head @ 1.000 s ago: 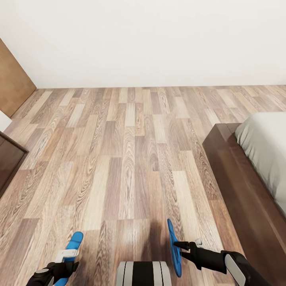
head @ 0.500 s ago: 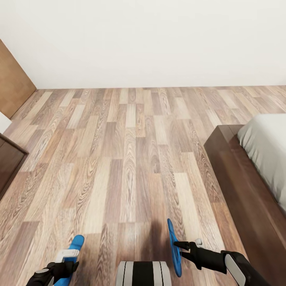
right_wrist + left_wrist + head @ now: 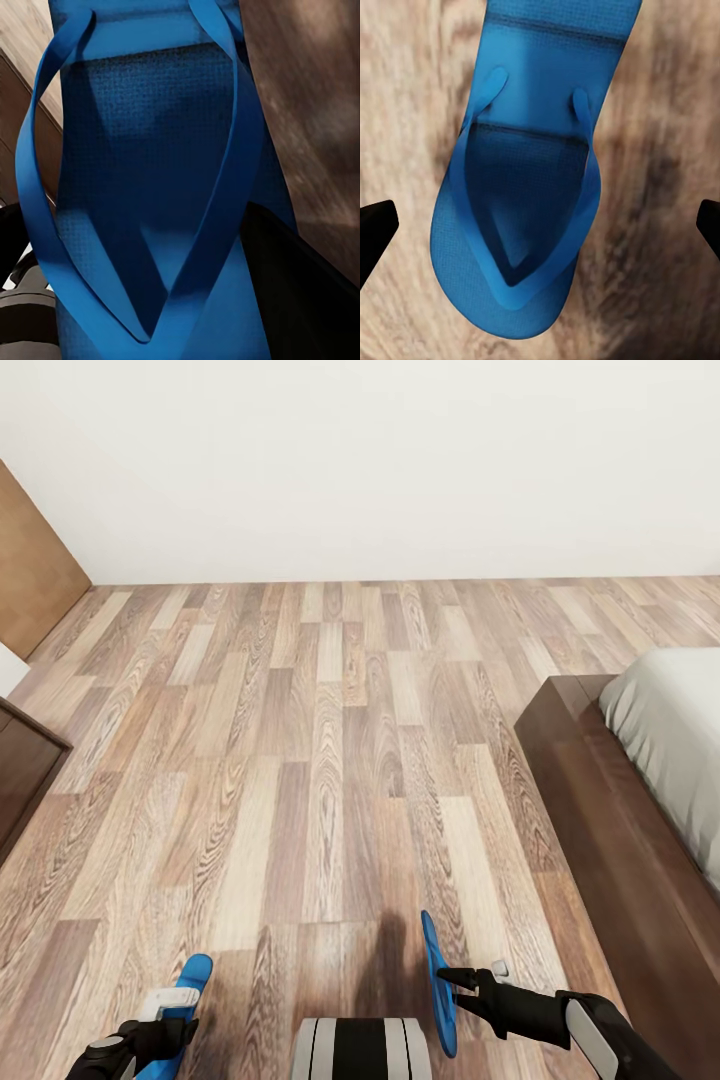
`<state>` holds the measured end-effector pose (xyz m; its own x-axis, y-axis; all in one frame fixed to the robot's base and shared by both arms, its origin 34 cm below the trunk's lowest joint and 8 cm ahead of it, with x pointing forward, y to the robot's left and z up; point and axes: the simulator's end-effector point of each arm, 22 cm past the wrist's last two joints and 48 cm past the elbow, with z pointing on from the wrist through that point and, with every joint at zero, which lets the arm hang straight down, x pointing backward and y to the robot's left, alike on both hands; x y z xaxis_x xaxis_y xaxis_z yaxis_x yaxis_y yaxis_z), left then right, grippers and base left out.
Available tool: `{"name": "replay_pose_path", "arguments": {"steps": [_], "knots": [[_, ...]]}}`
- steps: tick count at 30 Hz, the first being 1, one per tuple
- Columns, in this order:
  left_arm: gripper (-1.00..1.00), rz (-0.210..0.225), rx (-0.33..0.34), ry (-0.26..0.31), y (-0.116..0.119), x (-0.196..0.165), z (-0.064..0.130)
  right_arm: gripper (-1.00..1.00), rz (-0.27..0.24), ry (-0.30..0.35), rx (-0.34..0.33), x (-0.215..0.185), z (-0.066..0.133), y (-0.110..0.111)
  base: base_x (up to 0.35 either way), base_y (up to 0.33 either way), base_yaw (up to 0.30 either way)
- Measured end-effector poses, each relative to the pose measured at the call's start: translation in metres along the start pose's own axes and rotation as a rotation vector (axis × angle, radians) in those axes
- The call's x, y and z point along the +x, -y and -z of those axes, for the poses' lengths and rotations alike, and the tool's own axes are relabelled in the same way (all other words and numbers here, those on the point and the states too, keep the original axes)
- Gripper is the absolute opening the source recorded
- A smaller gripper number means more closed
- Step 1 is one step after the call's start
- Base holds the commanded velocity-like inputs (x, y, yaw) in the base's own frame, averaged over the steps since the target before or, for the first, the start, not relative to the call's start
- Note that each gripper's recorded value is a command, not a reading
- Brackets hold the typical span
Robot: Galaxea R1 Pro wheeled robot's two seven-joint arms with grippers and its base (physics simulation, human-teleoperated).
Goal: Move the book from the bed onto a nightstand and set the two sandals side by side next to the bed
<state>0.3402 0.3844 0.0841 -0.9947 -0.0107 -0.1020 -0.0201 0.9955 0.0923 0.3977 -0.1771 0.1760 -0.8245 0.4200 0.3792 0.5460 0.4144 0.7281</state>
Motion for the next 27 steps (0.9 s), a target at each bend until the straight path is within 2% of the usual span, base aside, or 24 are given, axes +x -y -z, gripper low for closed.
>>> {"name": "replay_pose_path", "arguments": {"steps": [27], "knots": [[1.00,-0.007,-0.002,-0.098,0.001,0.044,-0.021,-1.00,-0.079,-0.040,0.041,0.015,-0.013,0.041,0.000,0.000,0.000]]}}
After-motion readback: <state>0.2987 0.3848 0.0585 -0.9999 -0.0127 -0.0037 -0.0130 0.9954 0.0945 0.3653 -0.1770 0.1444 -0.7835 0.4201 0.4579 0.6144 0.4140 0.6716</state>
